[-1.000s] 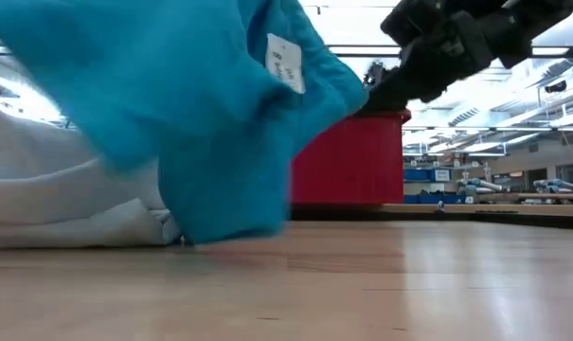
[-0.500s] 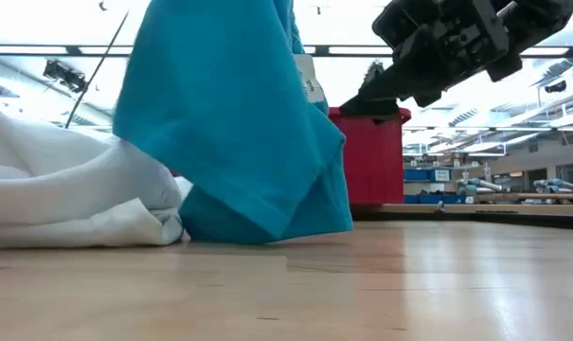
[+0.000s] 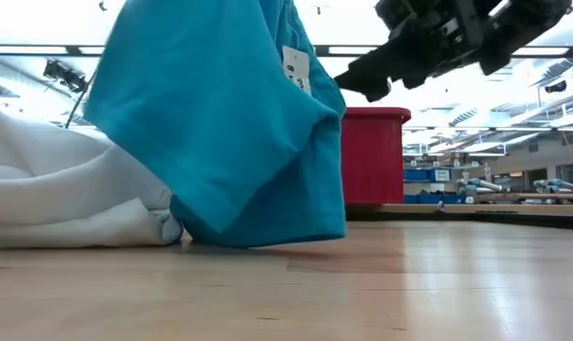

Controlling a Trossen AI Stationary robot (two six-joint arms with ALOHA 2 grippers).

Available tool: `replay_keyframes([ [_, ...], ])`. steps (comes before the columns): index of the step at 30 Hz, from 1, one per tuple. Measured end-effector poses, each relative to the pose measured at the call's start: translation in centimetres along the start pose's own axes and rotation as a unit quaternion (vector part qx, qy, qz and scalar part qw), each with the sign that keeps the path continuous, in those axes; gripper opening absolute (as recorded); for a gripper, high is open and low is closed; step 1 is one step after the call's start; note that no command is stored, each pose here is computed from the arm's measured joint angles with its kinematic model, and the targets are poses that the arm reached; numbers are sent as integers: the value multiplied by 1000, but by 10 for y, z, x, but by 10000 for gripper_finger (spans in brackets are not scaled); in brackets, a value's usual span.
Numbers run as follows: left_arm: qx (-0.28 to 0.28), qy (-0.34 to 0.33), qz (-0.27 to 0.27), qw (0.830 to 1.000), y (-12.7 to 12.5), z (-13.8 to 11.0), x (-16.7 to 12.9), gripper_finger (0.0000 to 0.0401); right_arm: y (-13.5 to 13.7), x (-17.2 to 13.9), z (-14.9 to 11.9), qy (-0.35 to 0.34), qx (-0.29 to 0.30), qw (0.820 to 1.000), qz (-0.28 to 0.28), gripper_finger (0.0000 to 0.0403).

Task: Fold laundry
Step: Fold the blue underwear

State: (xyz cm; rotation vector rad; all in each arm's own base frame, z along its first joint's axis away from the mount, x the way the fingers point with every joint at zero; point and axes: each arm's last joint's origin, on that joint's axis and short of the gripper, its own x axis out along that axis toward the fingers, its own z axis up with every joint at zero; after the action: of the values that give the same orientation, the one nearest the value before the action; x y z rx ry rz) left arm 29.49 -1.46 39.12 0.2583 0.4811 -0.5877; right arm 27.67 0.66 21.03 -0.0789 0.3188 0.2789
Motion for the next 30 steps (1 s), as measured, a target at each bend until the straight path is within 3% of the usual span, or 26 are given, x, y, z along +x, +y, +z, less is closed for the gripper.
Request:
replay_keyframes([
  [4,5,-1,1,1000,0,0,0,2,-2,7,-7,8,8,1000,15,202],
  [9,8,-2,-6,1000,-2,1,1,2,-11,5,-15,46,16,998,-45,194],
  [13,12,-4,-13,1000,-6,3,3,2,-21,1,-17,37,63,997,22,190],
  [16,15,-4,-19,1000,-9,4,5,2,-26,-4,-21,59,94,994,1,185],
  [19,17,-5,-23,1000,-12,5,6,2,-29,-7,-25,78,113,990,18,181],
  [30,27,-17,-18,999,-11,7,6,2,-12,20,-31,51,111,990,65,208],
])
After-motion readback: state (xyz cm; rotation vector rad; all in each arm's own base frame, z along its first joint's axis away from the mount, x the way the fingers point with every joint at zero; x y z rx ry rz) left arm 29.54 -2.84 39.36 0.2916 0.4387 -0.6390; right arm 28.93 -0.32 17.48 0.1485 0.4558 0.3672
